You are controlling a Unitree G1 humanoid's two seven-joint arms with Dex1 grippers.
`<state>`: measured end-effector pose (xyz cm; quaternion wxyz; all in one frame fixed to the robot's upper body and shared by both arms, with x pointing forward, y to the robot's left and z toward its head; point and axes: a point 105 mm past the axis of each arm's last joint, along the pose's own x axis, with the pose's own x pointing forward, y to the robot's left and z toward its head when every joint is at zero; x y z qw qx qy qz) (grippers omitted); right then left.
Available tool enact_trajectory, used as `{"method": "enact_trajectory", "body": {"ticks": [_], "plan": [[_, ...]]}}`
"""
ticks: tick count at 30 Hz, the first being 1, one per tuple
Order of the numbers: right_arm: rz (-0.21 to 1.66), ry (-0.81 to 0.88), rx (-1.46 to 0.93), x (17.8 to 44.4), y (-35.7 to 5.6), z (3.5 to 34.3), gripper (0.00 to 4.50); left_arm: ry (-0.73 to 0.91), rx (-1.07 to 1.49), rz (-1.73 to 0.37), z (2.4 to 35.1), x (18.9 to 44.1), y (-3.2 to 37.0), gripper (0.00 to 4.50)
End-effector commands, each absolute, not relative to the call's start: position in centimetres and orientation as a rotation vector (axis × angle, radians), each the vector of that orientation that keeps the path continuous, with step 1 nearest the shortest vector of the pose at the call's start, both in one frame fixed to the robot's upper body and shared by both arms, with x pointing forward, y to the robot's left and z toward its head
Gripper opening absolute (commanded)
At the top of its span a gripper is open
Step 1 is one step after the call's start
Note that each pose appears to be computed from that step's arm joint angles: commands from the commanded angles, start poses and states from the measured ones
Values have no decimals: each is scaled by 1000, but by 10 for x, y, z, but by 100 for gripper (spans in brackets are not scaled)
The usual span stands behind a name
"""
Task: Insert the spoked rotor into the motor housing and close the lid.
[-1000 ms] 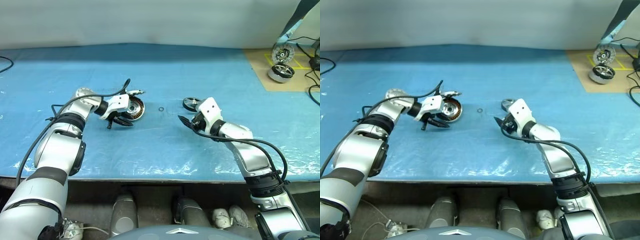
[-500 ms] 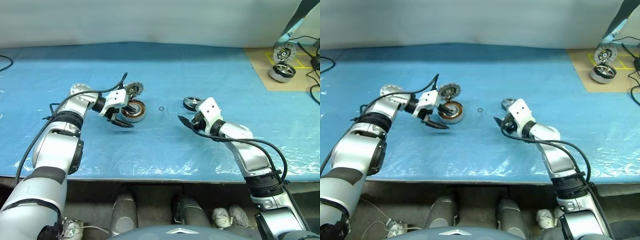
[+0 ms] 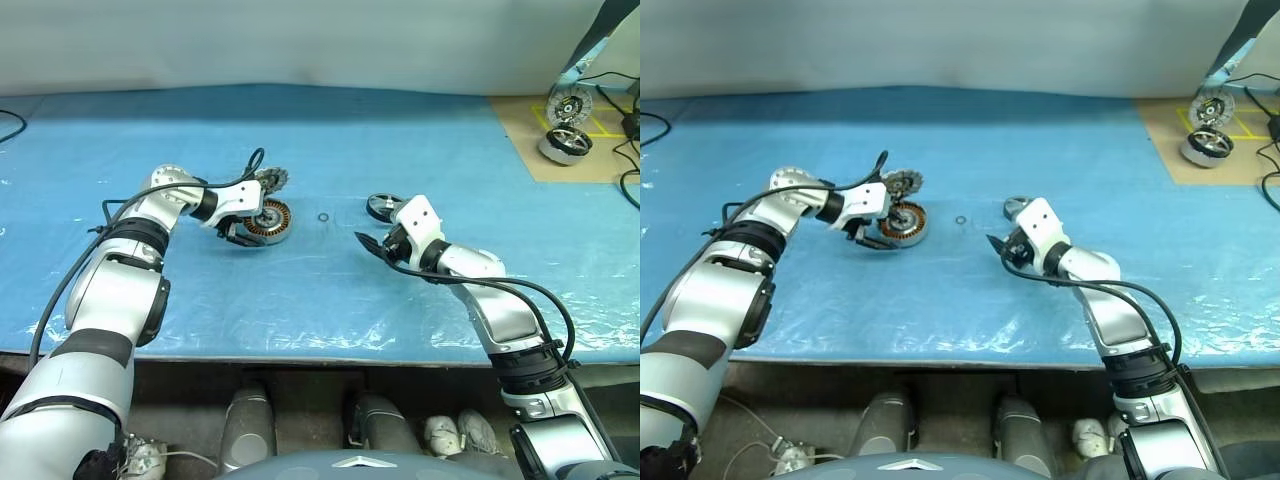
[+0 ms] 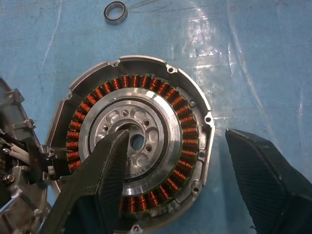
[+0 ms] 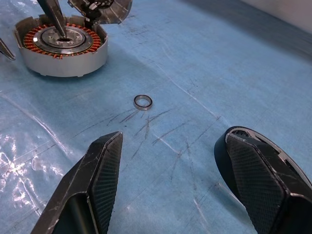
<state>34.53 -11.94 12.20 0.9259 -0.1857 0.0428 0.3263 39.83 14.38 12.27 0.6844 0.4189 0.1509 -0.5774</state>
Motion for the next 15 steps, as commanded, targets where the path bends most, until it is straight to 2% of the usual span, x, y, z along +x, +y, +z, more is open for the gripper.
{"method": "enact_trajectory", "body": {"ticks": [1, 14, 15], "plan": [[656, 28, -400, 344, -119, 137, 359, 322, 986, -1295, 128, 401, 139, 330], [639, 32, -404, 343, -123, 136, 359, 356, 1026, -1360, 106, 392, 134, 330], [639, 32, -403, 343, -123, 136, 359, 358, 1029, -1371, 105, 391, 134, 293]]}}
